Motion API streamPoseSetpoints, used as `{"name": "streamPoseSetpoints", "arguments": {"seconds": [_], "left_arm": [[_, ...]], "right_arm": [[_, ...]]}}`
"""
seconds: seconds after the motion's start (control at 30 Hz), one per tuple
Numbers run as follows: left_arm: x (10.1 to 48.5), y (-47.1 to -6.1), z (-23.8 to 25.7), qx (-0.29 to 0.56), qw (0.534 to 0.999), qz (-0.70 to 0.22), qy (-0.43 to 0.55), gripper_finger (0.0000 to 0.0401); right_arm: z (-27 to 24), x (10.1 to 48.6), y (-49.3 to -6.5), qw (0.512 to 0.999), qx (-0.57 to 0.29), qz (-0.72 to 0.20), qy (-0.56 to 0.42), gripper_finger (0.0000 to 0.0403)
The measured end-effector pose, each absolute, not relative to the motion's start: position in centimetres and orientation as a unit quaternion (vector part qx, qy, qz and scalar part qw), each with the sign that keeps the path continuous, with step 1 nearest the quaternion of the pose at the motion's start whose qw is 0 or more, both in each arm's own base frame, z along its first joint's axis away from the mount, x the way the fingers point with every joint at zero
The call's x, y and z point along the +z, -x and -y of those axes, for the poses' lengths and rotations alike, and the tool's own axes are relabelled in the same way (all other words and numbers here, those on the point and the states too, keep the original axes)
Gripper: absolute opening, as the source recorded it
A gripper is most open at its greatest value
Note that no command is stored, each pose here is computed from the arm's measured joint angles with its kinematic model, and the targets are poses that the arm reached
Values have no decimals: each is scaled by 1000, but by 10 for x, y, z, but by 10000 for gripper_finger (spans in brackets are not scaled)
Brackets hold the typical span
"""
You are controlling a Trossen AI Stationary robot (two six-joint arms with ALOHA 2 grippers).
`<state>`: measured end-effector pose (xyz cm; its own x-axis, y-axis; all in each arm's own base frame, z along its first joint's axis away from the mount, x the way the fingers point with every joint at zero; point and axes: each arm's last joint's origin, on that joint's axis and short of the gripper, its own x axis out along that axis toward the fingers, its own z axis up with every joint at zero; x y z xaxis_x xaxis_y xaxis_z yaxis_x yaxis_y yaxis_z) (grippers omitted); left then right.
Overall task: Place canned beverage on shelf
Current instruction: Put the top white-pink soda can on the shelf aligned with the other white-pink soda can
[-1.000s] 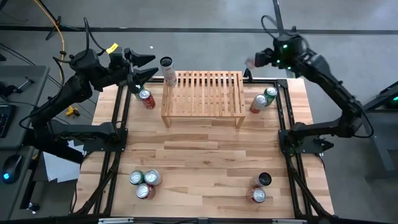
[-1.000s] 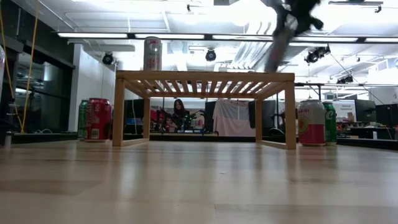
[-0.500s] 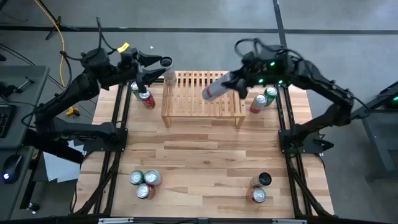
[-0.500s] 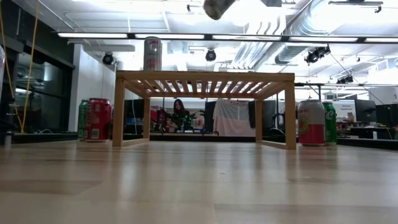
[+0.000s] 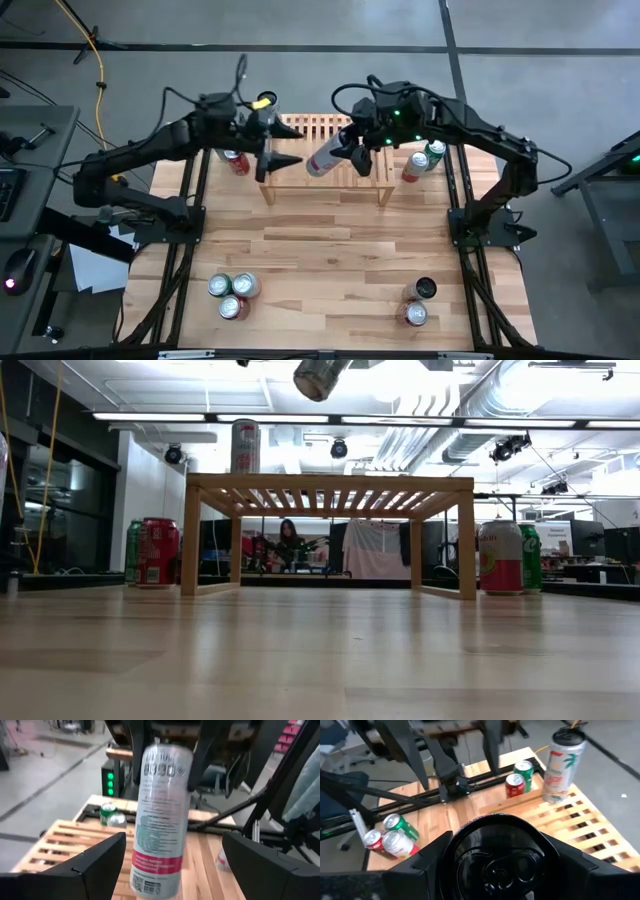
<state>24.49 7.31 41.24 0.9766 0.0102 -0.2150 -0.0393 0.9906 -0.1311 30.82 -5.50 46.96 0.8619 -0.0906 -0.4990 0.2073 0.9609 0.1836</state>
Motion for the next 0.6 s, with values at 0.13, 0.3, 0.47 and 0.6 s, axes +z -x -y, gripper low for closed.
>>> {"name": "streamPoseSetpoints", "arguments": {"seconds": [0.13, 0.3, 0.47, 0.6], "left_arm": [[400, -259, -76, 11, 988, -132, 75, 324], [386, -273, -80, 10, 981, -164, 102, 333], [376, -282, -79, -2, 976, -184, 115, 351], [375, -285, -74, -11, 976, -185, 110, 363]], "right_arm": [[55, 465, -315, 957, -56, -259, -118, 239], [54, 463, -319, 958, -48, -260, -115, 239], [54, 463, -319, 958, -48, -259, -115, 239], [54, 463, -319, 958, -47, -257, -115, 239]]}}
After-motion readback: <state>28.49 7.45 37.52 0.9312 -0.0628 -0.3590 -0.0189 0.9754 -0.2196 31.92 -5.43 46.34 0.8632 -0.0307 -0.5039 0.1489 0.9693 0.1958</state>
